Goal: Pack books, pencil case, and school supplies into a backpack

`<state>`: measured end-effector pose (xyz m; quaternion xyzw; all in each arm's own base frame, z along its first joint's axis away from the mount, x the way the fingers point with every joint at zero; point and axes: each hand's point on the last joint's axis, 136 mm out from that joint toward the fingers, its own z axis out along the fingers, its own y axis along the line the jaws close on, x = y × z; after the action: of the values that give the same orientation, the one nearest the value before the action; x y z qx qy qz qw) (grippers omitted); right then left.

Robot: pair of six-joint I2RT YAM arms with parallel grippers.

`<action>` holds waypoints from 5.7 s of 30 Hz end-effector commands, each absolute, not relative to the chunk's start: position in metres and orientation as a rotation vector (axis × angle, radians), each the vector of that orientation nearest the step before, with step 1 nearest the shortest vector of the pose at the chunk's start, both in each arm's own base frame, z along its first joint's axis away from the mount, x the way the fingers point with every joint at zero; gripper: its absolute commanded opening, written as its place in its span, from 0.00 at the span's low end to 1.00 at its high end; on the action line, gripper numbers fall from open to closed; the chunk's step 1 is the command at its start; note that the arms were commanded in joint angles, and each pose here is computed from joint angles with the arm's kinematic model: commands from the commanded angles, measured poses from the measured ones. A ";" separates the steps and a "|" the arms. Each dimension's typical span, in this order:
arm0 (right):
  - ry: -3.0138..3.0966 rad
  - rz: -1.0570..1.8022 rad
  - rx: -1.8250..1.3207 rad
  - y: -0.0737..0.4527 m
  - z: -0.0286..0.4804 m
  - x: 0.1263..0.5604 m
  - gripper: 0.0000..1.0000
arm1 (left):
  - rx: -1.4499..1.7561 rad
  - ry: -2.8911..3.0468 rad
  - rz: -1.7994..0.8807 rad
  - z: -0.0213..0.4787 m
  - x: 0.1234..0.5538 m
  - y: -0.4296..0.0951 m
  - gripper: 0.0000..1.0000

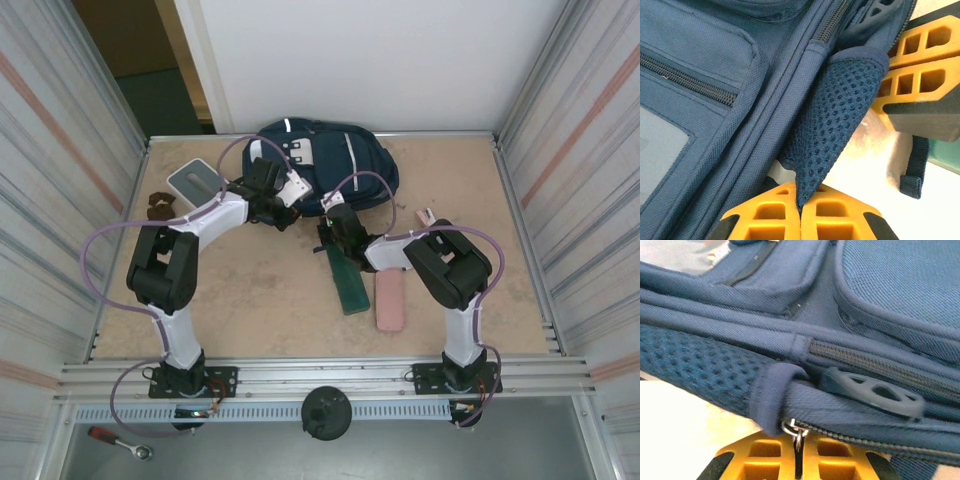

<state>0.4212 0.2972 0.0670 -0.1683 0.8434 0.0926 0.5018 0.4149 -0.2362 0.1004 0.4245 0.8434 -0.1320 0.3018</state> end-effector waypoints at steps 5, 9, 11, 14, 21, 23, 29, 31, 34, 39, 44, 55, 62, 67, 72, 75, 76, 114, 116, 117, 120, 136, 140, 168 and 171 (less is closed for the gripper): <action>2.092 0.123 -0.347 0.253 0.060 0.409 0.00 | 1.077 2.144 -0.343 0.137 0.420 -0.226 0.00; 2.116 0.131 -0.318 0.235 0.059 0.404 0.00 | 1.074 2.137 -0.315 0.134 0.422 -0.219 0.00; 2.126 0.147 -0.306 0.229 0.059 0.403 0.00 | 1.074 2.137 -0.307 0.132 0.422 -0.215 0.00; 2.139 0.174 -0.289 0.219 0.061 0.403 0.00 | 1.071 2.139 -0.301 0.130 0.423 -0.211 0.00; 2.170 0.241 -0.254 0.199 0.063 0.405 0.00 | 1.072 2.147 -0.292 0.125 0.423 -0.205 0.00; 2.189 0.263 -0.253 0.194 0.061 0.404 0.00 | 1.073 2.150 -0.286 0.124 0.423 -0.203 0.00; 2.229 0.338 -0.256 0.188 0.059 0.402 0.00 | 1.079 2.161 -0.269 0.117 0.424 -0.199 0.00; 2.238 0.365 -0.273 0.191 0.058 0.399 0.00 | 1.085 2.166 -0.265 0.114 0.424 -0.199 0.00; 2.242 0.436 -0.310 0.201 0.062 0.395 0.00 | 1.101 2.170 -0.281 0.111 0.422 -0.200 0.00; 2.231 0.568 -0.328 0.218 0.076 0.390 0.00 | 1.182 2.094 -0.303 0.118 0.411 -0.220 0.18; 2.213 0.665 -0.335 0.233 0.093 0.386 0.00 | 1.300 1.969 -0.224 0.125 0.398 -0.247 0.44; 2.173 0.787 -0.337 0.251 0.114 0.381 0.00 | 1.513 1.740 -0.138 0.123 0.387 -0.315 0.57; 2.158 0.826 -0.328 0.254 0.120 0.376 0.00 | 1.550 1.719 -0.148 0.111 0.396 -0.332 0.56; 2.165 0.844 -0.327 0.255 0.118 0.372 0.00 | 1.551 1.733 -0.101 0.100 0.407 -0.332 0.47; 2.183 0.816 -0.306 0.248 0.116 0.370 0.00 | 1.519 1.766 -0.087 0.098 0.416 -0.322 0.20; 2.242 0.730 -0.245 0.232 0.104 0.373 0.00 | 1.475 1.759 -0.128 0.111 0.416 -0.316 0.06; 2.259 0.703 -0.223 0.227 0.101 0.374 0.00 | 1.460 1.752 -0.144 0.116 0.415 -0.315 0.03; 2.128 0.758 -0.303 0.253 0.170 0.358 0.00 | 1.448 1.654 -0.321 0.158 0.378 -0.324 0.51; 2.120 0.768 -0.313 0.255 0.174 0.354 0.00 | 1.462 1.648 -0.336 0.158 0.376 -0.330 0.51; 2.116 0.775 -0.319 0.256 0.176 0.352 0.00 | 1.466 1.644 -0.344 0.159 0.376 -0.334 0.51; 2.105 0.780 -0.325 0.256 0.180 0.348 0.00 | 1.487 1.634 -0.363 0.157 0.374 -0.344 0.46; 2.206 0.648 -0.118 0.202 0.165 0.354 0.00 | 1.513 1.565 -0.493 0.182 0.367 -0.364 0.00; 2.269 0.544 -0.045 0.170 0.150 0.357 0.00 | 1.470 1.511 -0.472 0.196 0.366 -0.354 0.00; 2.384 0.594 -0.291 0.152 0.152 0.341 0.00 | 1.252 1.639 -0.397 0.178 0.399 -0.273 0.00; 2.425 0.602 -0.255 0.147 0.144 0.345 0.00 | 1.253 1.638 -0.408 0.177 0.399 -0.274 0.00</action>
<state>0.3484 0.1759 0.1688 -0.1264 0.8854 0.2734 0.3542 0.3693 -0.3023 0.1578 0.5538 0.6573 -0.2225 0.4602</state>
